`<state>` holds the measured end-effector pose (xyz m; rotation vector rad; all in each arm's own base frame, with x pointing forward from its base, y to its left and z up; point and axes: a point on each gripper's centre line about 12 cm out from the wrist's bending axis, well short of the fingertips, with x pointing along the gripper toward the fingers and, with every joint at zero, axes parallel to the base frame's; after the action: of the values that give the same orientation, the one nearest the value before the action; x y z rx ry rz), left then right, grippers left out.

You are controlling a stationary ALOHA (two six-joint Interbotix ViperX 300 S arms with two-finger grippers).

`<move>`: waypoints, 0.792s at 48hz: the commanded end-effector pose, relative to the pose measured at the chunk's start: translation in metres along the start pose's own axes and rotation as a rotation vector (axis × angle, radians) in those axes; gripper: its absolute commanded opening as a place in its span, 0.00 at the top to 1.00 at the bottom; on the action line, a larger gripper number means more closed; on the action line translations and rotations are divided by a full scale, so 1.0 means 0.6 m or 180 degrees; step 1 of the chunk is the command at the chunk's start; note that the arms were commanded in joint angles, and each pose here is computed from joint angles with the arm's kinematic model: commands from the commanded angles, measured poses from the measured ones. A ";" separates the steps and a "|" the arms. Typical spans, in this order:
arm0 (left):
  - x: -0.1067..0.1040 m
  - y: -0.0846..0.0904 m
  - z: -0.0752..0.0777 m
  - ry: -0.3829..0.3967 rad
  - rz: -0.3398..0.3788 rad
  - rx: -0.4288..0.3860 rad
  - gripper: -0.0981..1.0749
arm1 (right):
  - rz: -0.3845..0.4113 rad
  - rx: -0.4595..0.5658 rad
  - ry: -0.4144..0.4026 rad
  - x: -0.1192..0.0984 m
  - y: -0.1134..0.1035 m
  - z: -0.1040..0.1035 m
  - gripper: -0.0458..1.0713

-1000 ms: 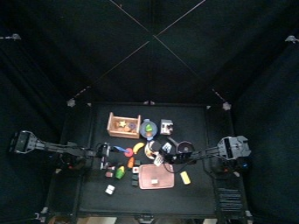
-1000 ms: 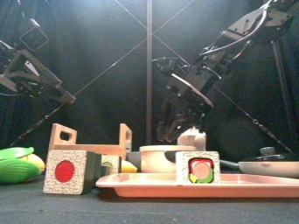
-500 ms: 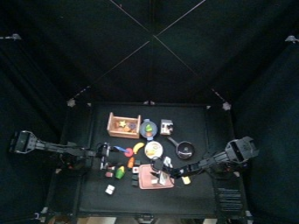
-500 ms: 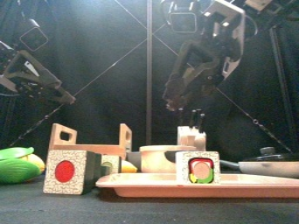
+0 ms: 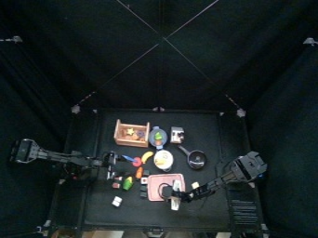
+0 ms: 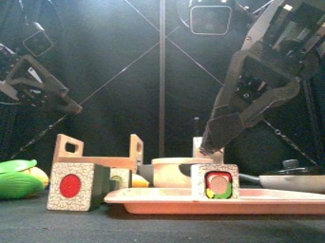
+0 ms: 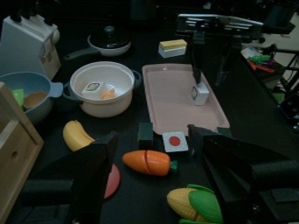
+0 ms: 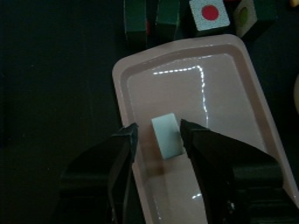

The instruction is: Grab sushi piece

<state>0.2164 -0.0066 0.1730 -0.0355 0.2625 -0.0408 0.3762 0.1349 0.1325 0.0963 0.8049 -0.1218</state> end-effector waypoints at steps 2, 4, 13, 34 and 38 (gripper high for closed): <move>0.003 0.000 0.007 -0.0039 -0.0002 -0.0006 0.08 | 0.0016 0.0036 -0.0094 -0.010 0.000 0.019 0.24; 0.003 0.000 0.007 -0.0039 -0.0002 -0.0006 0.08 | 0.0010 0.0031 -0.0082 -0.008 0.000 0.016 0.24; 0.003 0.000 0.007 -0.0039 -0.0002 -0.0001 0.08 | -0.0012 0.0010 -0.0015 0.003 -0.001 0.005 0.24; 0.003 0.000 0.007 -0.0039 -0.0002 -0.0001 0.08 | -0.0091 0.0033 0.0058 0.020 -0.015 -0.003 0.40; 0.003 0.000 0.007 -0.0039 -0.0002 -0.0001 0.08 | -0.0091 0.0041 0.0037 0.016 -0.015 0.001 0.45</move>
<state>0.2160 -0.0065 0.1723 -0.0367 0.2655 -0.0397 0.3786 0.1263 0.1105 0.0785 0.8528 -0.1573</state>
